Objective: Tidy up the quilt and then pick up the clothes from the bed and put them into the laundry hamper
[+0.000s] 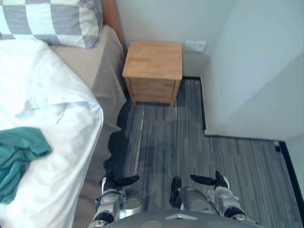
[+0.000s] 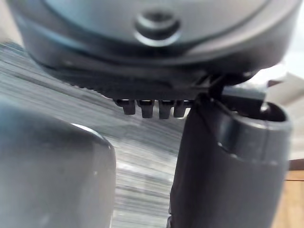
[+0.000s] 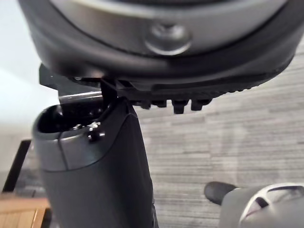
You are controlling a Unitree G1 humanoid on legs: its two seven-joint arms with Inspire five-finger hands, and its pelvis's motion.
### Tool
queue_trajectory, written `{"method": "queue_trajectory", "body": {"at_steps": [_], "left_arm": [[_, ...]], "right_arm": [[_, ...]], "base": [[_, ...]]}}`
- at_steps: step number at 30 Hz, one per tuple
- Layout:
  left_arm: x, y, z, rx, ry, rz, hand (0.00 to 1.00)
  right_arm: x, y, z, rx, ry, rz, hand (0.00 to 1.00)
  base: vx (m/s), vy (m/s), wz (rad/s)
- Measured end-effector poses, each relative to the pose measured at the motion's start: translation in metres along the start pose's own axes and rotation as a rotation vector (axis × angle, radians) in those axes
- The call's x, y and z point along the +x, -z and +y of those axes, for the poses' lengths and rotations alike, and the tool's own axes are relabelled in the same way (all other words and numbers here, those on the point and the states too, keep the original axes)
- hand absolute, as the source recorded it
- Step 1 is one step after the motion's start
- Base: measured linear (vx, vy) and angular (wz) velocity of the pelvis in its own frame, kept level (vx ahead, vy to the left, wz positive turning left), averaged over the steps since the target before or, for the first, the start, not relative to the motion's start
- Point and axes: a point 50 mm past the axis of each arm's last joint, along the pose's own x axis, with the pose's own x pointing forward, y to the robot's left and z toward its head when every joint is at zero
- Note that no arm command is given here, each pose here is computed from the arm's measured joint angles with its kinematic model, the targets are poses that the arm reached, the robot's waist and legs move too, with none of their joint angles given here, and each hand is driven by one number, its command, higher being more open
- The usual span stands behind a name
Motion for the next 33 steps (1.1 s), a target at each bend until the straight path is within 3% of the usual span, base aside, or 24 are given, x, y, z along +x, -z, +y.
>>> {"method": "queue_trajectory", "body": {"at_steps": [5, 10, 18, 21, 25, 33], "left_arm": [[-0.001, -0.005, -0.003, -0.02, 0.008, -0.028, 1.0], [0.005, -0.006, 0.011, 0.0, -0.031, 0.001, 1.0], [0.002, 0.006, 0.003, 0.174, 0.014, 0.043, 1.0], [0.003, 0.005, 0.006, 0.222, 0.009, 0.025, 1.0], [-0.003, 0.013, -0.01, 0.198, 0.045, 0.048, 1.0], [-0.004, 0.024, 0.006, 0.105, -0.021, 0.091, 1.0]], "right_arm": [[-0.002, 0.008, 0.002, -0.011, -0.003, 0.027, 1.0], [-0.004, 0.01, 0.018, -0.062, -0.047, 0.042, 1.0], [-0.004, -0.015, 0.019, -0.074, -0.041, -0.09, 1.0], [-0.006, -0.001, 0.014, -0.079, -0.03, -0.053, 1.0], [-0.001, 0.003, -0.01, -0.091, 0.032, -0.014, 1.0], [-0.006, 0.013, 0.006, 0.101, 0.019, 0.037, 1.0]], "base": [[0.46, -0.013, 0.3], [0.68, 0.041, 1.1], [0.52, -0.221, 1.72], [0.34, -0.506, 2.39], [0.23, -0.384, 1.46], [0.03, -0.065, 0.76]]}}
